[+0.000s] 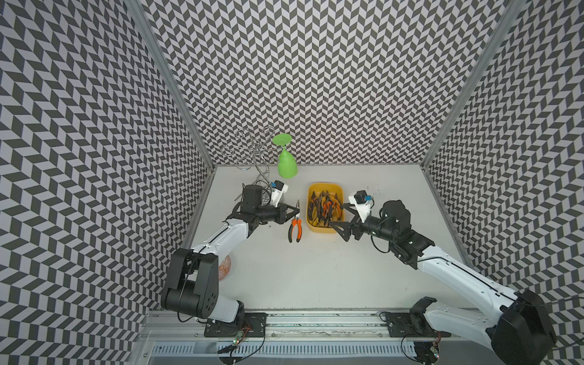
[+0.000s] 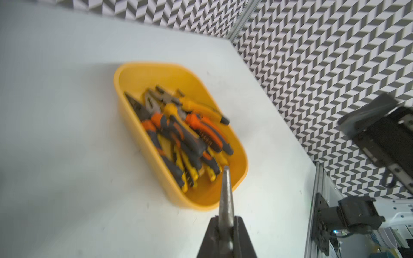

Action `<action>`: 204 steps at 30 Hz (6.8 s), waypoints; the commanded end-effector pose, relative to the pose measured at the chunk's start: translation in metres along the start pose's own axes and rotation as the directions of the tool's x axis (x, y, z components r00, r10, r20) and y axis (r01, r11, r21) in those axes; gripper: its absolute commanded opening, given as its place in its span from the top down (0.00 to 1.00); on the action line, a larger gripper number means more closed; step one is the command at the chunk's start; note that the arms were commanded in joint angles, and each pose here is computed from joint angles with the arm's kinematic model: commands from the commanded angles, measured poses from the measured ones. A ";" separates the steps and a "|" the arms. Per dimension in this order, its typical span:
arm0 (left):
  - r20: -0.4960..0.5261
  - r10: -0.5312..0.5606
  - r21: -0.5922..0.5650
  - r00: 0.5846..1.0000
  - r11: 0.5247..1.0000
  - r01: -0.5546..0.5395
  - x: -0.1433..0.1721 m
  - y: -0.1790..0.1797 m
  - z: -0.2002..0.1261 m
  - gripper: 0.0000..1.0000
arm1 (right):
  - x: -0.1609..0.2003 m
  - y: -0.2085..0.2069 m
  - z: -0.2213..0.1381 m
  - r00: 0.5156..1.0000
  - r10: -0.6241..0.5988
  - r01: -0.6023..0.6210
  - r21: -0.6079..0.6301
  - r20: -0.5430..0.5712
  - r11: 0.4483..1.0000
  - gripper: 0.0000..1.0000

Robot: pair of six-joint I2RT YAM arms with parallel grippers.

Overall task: Take the pliers out of the storage box
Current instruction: Place the pliers at the center of the board, then pick up the pliers from the storage box, then place the pliers at the center of the board.

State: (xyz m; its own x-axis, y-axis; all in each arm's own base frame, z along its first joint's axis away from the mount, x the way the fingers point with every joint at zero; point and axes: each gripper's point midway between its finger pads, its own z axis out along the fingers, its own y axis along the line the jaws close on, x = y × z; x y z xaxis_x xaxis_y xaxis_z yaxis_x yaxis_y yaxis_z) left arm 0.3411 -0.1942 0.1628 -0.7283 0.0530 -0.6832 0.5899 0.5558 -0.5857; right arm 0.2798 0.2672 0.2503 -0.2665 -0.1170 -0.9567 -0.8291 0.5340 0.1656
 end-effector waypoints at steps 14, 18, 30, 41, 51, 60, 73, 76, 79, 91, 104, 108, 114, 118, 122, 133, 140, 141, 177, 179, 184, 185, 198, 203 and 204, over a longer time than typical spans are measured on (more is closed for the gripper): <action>-0.185 -0.318 -0.240 0.930 0.932 0.271 0.076 0.118 -0.026 1.00 | 0.010 0.027 0.045 0.995 -0.076 0.069 -0.122 -0.057 0.990 0.01; -0.202 -0.376 -0.255 0.904 0.912 0.322 0.082 0.136 -0.024 1.00 | 0.013 0.025 0.049 0.995 -0.075 0.067 -0.117 -0.070 0.991 0.01; -0.182 -0.451 -0.459 0.874 0.825 0.330 0.099 0.181 -0.028 0.90 | 0.016 0.015 0.055 0.993 -0.086 0.080 -0.075 -0.083 0.994 0.01; -0.149 -0.439 -0.536 0.886 0.789 0.301 0.098 0.181 -0.043 0.73 | -0.025 -0.030 0.033 0.997 0.017 -0.033 0.236 0.069 0.971 0.01; -0.062 -0.307 -0.513 0.950 0.826 0.233 0.063 0.150 -0.053 0.32 | -0.014 -0.062 0.027 0.983 0.156 -0.183 0.394 0.099 0.901 0.05; 0.101 0.177 -0.452 0.979 0.885 -0.113 -0.008 0.065 -0.061 0.02 | 0.008 -0.091 0.055 0.911 0.413 -0.351 0.522 -0.003 0.778 0.15; 0.205 0.599 -0.274 0.774 0.794 -0.542 -0.032 -0.042 -0.051 0.02 | 0.086 -0.134 0.097 0.726 0.662 -0.408 0.659 -0.184 0.632 0.40; 0.197 0.652 -0.250 0.732 0.756 -0.605 -0.024 -0.052 -0.049 0.02 | 0.098 -0.136 0.103 0.700 0.681 -0.417 0.651 -0.215 0.634 0.47; 0.191 0.692 -0.199 0.696 0.721 -0.663 -0.013 -0.063 -0.044 0.02 | 0.106 -0.135 0.108 0.683 0.686 -0.411 0.646 -0.249 0.644 0.50; 0.183 0.689 -0.181 0.701 0.725 -0.665 -0.009 -0.066 -0.036 0.02 | 0.123 -0.139 0.109 0.644 0.710 -0.413 0.652 -0.285 0.636 0.72; 0.313 0.529 -0.184 0.789 0.849 -0.496 -0.040 -0.078 -0.039 0.02 | 0.087 -0.132 0.081 0.738 0.661 -0.490 0.568 -0.133 0.661 1.00; 0.363 0.421 -0.144 0.831 0.907 -0.396 -0.055 -0.086 -0.038 0.02 | 0.065 -0.131 0.066 0.786 0.618 -0.504 0.542 -0.036 0.673 1.00; 0.407 0.283 -0.065 0.869 0.958 -0.281 -0.074 -0.095 -0.031 0.02 | 0.036 -0.126 0.046 0.828 0.556 -0.512 0.500 0.070 0.699 1.00; 0.434 0.151 0.018 0.888 0.984 -0.176 -0.079 -0.099 -0.021 0.04 | 0.011 -0.113 0.036 0.866 0.485 -0.489 0.422 0.124 0.764 1.00; 0.430 0.038 0.089 0.902 0.992 -0.084 -0.082 -0.103 -0.007 0.12 | -0.013 -0.089 0.031 0.902 0.405 -0.431 0.296 0.148 0.852 1.00; 0.362 -0.068 0.230 0.930 0.973 -0.018 -0.093 -0.115 0.019 0.36 | -0.047 -0.037 0.023 0.914 0.368 -0.376 0.015 0.172 0.926 1.00; 0.289 -0.105 0.303 0.951 0.953 0.013 -0.079 -0.127 0.038 0.51 | -0.053 -0.031 0.022 0.927 0.336 -0.339 -0.011 0.168 0.941 1.00; 0.288 -0.107 0.313 0.952 0.950 0.012 -0.080 -0.130 0.038 0.54 | -0.052 -0.031 0.022 0.927 0.336 -0.339 -0.010 0.166 0.941 1.00; 0.229 -0.067 0.275 0.971 0.962 0.001 -0.058 -0.131 0.040 1.00 | -0.031 -0.018 0.007 0.977 0.179 -0.180 -0.003 0.118 0.984 0.19; 0.187 -0.009 0.212 0.982 0.977 -0.032 -0.040 -0.125 0.035 1.00 | -0.029 -0.008 0.003 0.987 0.112 -0.109 -0.032 0.113 0.994 0.10; 0.024 0.035 0.094 0.999 0.995 -0.037 0.016 -0.096 0.027 1.00 | -0.020 0.022 0.003 0.997 -0.035 0.043 -0.114 0.070 0.993 0.06; -0.011 0.019 0.079 1.000 0.997 -0.018 0.027 -0.091 0.026 1.00 | -0.016 0.030 0.005 0.996 -0.071 0.078 -0.134 0.059 0.988 0.06; -0.221 -0.254 -0.102 0.942 0.966 0.236 0.117 -0.014 0.025 1.00 | 0.025 0.065 0.017 0.982 -0.183 0.168 -0.231 -0.041 0.958 0.04; -0.282 -0.309 -0.216 0.908 0.943 0.254 0.126 0.022 0.020 1.00 | 0.031 0.064 0.021 0.980 -0.188 0.168 -0.226 -0.072 0.960 0.04; -0.285 -0.327 -0.233 0.901 0.935 0.266 0.128 0.027 0.020 1.00 | 0.032 0.064 0.022 0.980 -0.186 0.166 -0.227 -0.072 0.960 0.04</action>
State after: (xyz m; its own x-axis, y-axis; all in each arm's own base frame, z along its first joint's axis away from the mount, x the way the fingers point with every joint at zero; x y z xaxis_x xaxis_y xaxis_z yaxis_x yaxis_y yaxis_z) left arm 0.2627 -0.1930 0.0461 -0.9565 0.0710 -0.2830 0.2458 0.7188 -0.6504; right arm 0.2276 0.3125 0.2246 -0.1655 -0.2687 -0.9489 -0.9488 0.3060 0.0788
